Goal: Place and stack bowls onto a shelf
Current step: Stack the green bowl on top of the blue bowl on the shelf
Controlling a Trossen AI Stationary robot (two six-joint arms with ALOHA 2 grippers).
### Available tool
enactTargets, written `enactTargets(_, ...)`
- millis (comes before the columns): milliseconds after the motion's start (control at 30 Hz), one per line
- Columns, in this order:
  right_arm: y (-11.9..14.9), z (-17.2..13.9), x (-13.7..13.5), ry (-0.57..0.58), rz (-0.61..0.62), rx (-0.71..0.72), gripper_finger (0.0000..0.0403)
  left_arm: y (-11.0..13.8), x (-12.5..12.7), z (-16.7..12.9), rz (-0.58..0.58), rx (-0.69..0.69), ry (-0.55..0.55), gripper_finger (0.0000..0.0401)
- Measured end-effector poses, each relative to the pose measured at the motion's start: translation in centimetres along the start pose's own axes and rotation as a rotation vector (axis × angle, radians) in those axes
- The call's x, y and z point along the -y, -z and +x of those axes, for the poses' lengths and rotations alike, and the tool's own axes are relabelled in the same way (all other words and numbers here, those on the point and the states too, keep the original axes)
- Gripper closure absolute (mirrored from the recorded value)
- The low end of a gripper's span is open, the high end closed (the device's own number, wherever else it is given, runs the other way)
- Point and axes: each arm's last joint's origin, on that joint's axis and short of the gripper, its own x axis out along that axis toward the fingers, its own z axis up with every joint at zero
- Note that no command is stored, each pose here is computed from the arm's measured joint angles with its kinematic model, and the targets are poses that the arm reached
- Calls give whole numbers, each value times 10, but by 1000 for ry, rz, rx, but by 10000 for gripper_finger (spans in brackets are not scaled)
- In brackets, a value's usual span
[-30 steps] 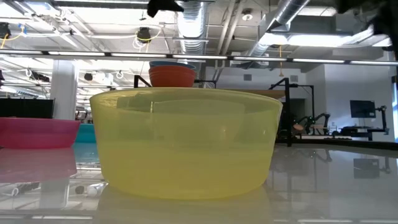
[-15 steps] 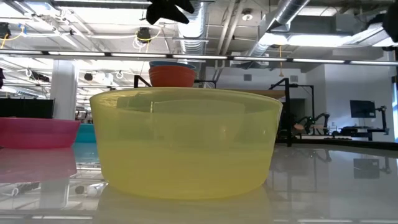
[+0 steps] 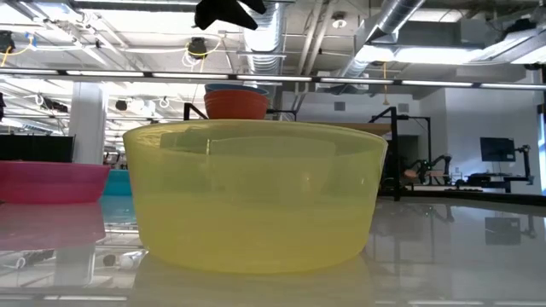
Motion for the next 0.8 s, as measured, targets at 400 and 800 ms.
enactTargets(400, -18, -16, 1, -8, 169, 111, 369, 1, 8, -2, -34, 7, 26, 228)
enactTargets(800, -77, -100, 12, 168, 266, 468, 373, -4, 21, 16, -79, 69, 143, 228)
